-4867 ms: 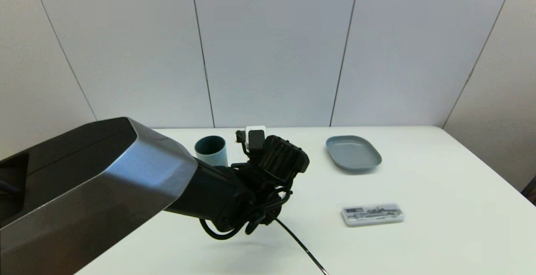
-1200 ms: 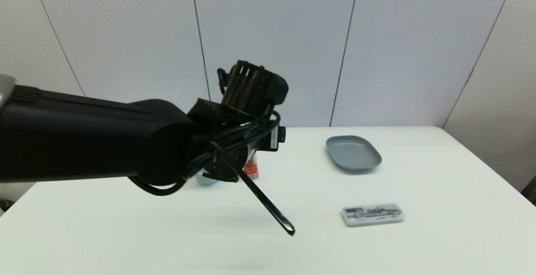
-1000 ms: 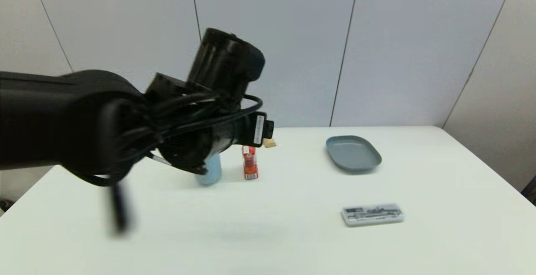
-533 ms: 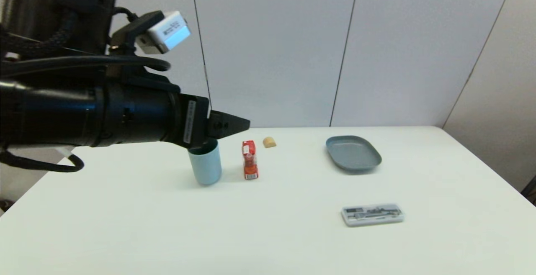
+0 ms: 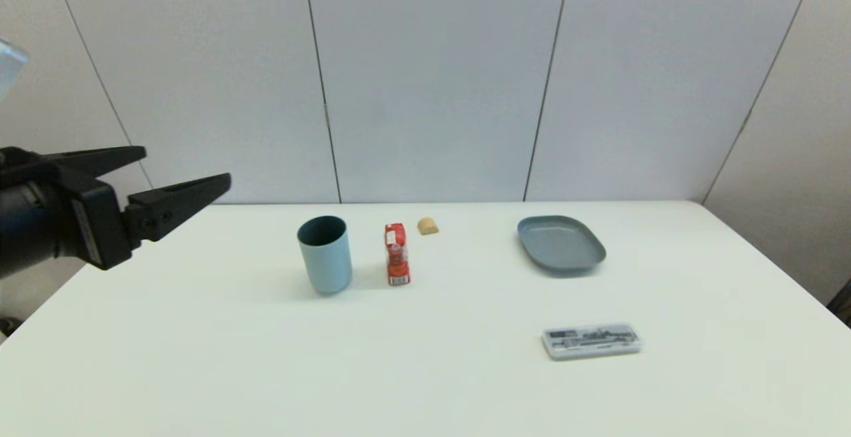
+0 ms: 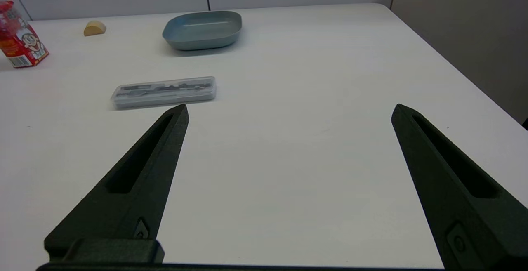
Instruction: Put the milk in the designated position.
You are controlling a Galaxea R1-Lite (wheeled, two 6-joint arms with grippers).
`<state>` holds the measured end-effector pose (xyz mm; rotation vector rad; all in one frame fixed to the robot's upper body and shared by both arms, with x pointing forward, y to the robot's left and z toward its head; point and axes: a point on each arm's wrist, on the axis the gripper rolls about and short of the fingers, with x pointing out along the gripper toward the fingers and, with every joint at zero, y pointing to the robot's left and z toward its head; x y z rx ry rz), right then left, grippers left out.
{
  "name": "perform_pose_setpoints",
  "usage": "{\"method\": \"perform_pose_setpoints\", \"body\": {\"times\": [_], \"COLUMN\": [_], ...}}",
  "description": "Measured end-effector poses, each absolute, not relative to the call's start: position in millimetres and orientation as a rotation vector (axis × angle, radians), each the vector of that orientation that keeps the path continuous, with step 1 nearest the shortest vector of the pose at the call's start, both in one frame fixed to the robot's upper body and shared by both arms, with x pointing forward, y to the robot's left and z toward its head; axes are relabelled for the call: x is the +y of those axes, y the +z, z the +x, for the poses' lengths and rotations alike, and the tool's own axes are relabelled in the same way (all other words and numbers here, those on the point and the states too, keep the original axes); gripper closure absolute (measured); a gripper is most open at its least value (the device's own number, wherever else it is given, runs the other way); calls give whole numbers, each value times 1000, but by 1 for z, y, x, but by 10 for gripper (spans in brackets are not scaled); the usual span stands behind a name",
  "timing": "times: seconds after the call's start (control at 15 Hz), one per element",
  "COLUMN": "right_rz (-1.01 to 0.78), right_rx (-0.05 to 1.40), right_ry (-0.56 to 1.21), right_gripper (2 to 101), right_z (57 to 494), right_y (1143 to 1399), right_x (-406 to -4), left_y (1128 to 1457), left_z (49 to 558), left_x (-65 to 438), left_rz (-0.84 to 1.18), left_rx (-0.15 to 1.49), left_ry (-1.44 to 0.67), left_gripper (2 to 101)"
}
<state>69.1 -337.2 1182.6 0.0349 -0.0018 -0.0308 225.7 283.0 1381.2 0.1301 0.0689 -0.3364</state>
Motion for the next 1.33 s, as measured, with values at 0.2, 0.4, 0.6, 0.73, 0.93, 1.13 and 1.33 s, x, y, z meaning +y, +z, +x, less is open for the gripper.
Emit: {"method": "perform_pose_setpoints", "body": {"times": [0.2, 0.4, 0.6, 0.73, 0.93, 1.13, 1.33], "right_rz": [35, 35, 35, 35, 35, 35, 35], "right_rx": [-1, -2, -2, -2, -2, -2, -2], "right_ry": [-31, -31, -31, -31, -31, -30, -31], "right_gripper": [50, 50, 50, 50, 50, 50, 50], "right_z": [69, 69, 69, 69, 69, 69, 69], "right_y": [1183, 1183, 1183, 1183, 1183, 1183, 1183], "right_x": [-337, -337, -337, -337, -337, -337, -337], "left_y": [1372, 1351, 1323, 1305, 1282, 1263, 1257], "left_z": [205, 176, 143, 123, 100, 90, 86], "left_x": [308, 322, 329, 331, 333, 330, 330], "left_rz": [143, 147, 143, 132, 133, 162, 173], "left_rx": [-78, -127, -158, -181, -188, -176, -189], "left_ry": [-215, -137, -103, -76, -1, -62, -102], "left_gripper": [54, 54, 54, 54, 54, 54, 54]}}
